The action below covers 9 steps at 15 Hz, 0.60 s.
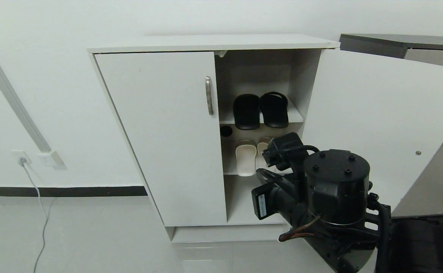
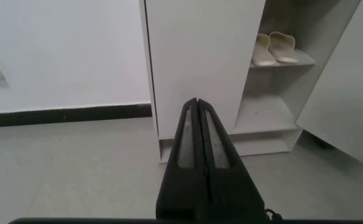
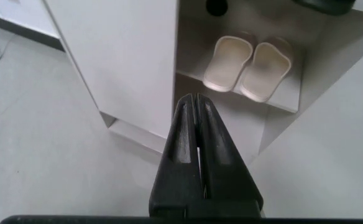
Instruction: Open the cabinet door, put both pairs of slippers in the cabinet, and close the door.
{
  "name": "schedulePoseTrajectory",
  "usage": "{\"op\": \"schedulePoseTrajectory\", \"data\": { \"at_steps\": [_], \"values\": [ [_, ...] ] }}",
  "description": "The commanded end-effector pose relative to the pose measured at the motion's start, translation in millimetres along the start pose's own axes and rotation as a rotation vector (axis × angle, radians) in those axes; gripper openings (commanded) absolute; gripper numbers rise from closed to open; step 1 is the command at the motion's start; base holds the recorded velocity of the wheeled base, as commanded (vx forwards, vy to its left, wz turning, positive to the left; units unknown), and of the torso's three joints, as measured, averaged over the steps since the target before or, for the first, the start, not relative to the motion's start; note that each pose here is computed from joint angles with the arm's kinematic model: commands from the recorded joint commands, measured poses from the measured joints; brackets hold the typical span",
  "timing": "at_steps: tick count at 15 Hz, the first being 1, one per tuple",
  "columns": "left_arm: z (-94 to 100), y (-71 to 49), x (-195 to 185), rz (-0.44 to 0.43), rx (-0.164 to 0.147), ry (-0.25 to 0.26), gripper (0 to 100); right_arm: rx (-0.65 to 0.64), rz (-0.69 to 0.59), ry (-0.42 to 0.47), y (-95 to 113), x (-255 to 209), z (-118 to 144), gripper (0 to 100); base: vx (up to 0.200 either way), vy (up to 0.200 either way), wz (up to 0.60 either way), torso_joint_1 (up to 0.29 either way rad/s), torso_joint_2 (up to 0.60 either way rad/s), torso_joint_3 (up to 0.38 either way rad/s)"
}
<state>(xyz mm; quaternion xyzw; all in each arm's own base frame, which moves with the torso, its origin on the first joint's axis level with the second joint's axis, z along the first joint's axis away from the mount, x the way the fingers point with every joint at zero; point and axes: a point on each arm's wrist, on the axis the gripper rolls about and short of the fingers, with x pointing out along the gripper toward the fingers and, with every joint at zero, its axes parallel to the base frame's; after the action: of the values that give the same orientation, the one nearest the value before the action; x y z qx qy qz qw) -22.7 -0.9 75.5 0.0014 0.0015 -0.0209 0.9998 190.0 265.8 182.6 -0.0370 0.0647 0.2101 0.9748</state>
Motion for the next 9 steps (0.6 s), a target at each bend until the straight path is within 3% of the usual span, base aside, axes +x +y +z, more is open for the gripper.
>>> {"op": "schedulePoseTrajectory", "data": {
  "at_steps": [1,9],
  "values": [
    [-0.1,0.0,0.0,0.000,0.000,0.000,0,-0.003,0.000,0.005,0.2,0.5,-1.7,0,0.000,0.000,0.00,0.000,0.00,0.000],
    [0.3,0.0,-0.1,0.000,0.000,-0.001,0,-0.008,-0.002,0.014,0.4,2.0,-5.1,0,0.000,0.000,0.00,0.000,0.00,0.000]
  ]
}}
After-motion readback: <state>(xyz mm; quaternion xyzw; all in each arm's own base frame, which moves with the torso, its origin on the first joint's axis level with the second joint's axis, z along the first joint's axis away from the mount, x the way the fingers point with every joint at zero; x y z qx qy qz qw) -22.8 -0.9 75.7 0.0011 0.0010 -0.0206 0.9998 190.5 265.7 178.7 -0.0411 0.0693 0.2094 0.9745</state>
